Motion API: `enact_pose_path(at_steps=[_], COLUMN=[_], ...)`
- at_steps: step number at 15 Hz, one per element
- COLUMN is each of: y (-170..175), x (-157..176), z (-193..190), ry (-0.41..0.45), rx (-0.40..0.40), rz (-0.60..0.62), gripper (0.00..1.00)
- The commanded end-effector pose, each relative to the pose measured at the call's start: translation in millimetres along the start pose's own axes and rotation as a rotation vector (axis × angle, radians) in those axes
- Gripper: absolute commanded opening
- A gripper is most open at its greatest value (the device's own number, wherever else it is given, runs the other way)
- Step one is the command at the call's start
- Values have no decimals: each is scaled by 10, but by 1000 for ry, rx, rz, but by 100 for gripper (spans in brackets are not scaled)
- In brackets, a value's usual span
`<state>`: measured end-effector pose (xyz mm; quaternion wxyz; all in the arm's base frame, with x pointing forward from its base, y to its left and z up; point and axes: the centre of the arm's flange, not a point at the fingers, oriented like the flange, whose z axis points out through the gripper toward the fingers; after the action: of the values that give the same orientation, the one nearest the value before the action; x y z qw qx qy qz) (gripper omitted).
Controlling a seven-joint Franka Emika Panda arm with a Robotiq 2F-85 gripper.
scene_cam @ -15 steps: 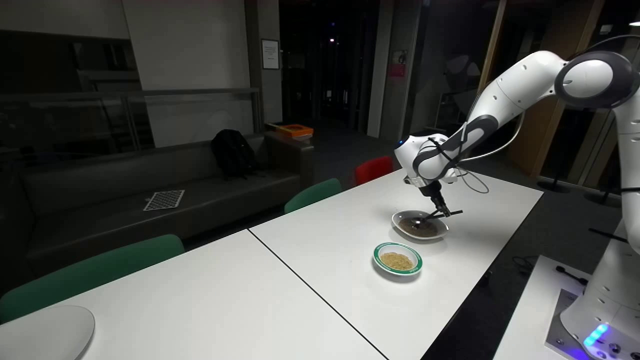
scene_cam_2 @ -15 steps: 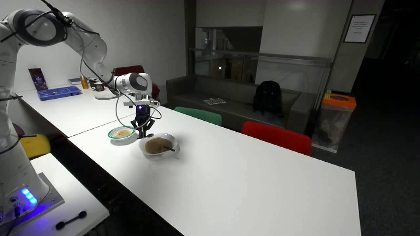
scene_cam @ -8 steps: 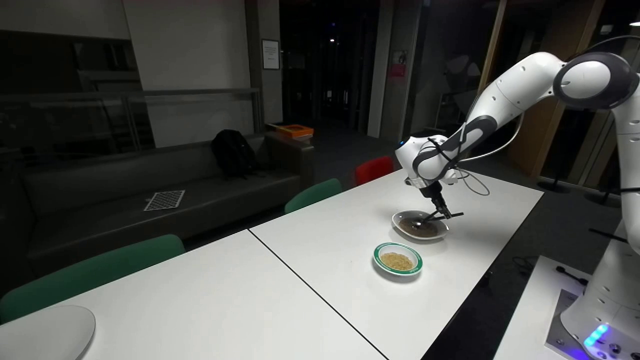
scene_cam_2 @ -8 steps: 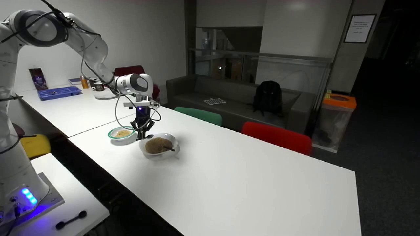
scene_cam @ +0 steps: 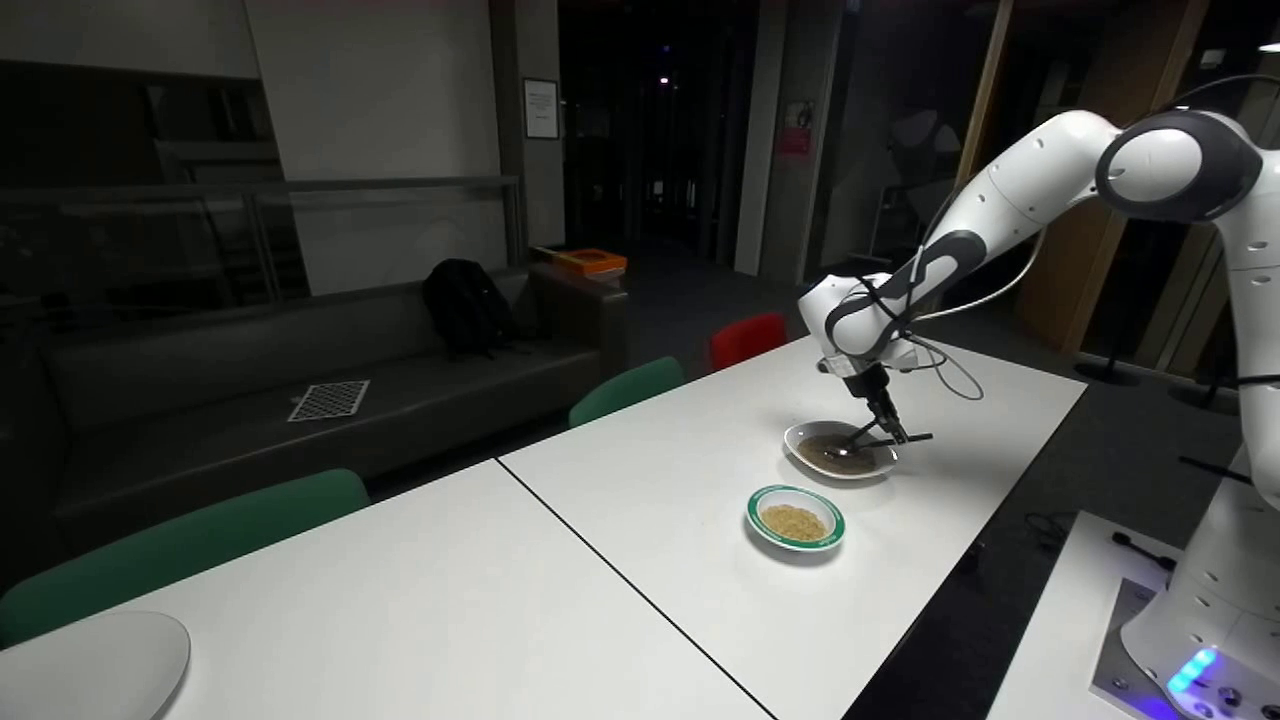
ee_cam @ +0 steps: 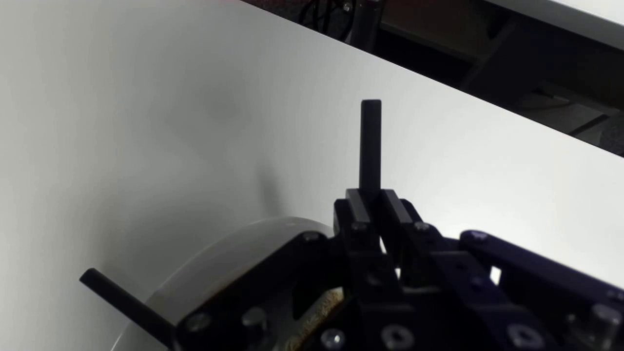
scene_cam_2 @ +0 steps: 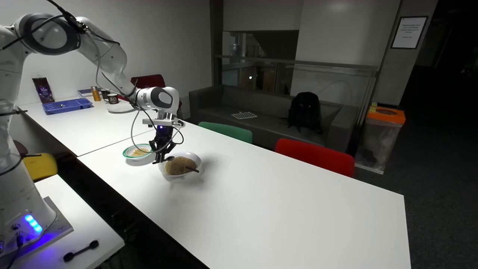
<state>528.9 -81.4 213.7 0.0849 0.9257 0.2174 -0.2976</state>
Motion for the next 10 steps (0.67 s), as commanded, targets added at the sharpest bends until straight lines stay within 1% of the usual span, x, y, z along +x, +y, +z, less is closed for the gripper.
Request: enact_pose_path(at_steps=[1, 10], y=[100, 69], x=[19, 146], z=[-53, -75], ry=[-23, -189], rx=[31, 36], rz=[-10, -5], gripper=[3, 3])
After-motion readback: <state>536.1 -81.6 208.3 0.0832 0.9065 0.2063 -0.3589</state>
